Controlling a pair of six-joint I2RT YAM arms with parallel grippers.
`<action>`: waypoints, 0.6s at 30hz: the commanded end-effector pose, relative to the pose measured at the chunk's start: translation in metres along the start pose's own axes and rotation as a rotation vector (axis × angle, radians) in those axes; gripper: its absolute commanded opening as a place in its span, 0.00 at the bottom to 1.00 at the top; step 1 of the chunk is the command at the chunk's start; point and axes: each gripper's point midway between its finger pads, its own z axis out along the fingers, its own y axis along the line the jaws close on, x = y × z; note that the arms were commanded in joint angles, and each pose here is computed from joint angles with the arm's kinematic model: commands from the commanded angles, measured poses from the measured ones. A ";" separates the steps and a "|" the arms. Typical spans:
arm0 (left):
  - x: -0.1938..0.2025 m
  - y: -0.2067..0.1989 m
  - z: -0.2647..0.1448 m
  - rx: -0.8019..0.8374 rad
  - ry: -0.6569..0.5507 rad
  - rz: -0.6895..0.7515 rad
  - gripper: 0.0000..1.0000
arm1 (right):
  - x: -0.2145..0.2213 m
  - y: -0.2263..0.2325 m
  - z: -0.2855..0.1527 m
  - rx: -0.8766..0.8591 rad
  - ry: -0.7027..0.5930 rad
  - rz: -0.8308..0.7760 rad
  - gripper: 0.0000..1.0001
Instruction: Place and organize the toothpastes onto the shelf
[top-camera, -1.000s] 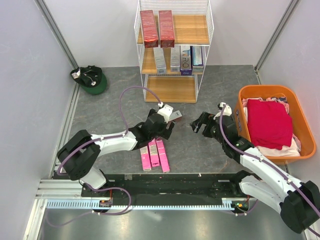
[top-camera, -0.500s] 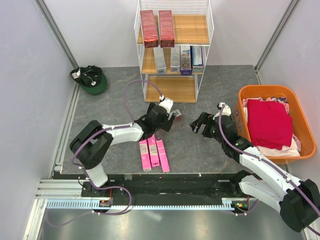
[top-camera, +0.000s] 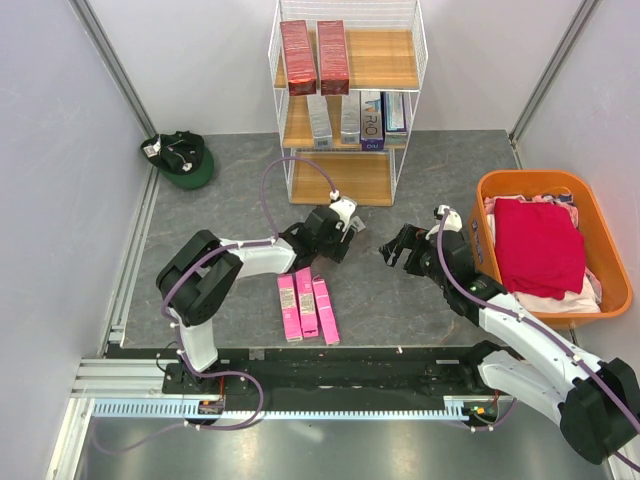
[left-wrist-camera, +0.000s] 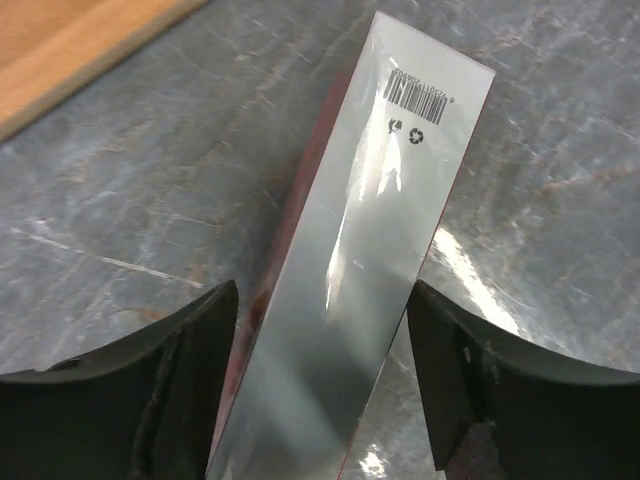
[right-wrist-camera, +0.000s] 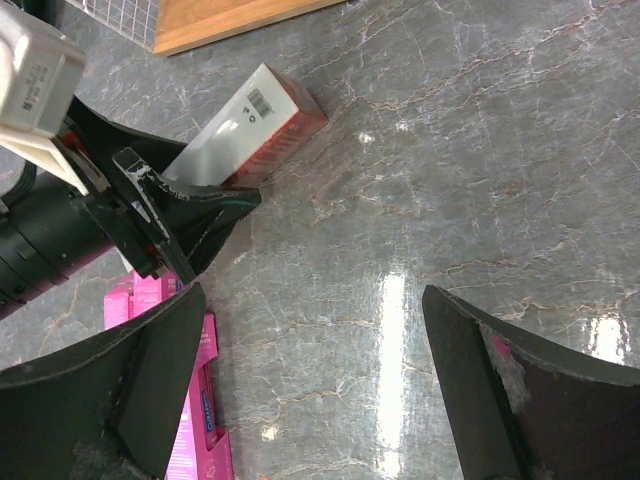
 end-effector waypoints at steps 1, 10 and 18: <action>-0.003 -0.022 0.003 0.087 0.009 0.009 0.66 | -0.005 0.002 -0.001 -0.013 -0.018 -0.004 0.98; -0.005 -0.025 -0.014 0.087 -0.003 -0.043 0.43 | -0.008 0.005 -0.004 -0.023 -0.022 -0.004 0.98; -0.046 -0.003 -0.073 0.074 -0.160 -0.168 0.42 | -0.013 0.012 -0.006 -0.047 -0.033 -0.007 0.98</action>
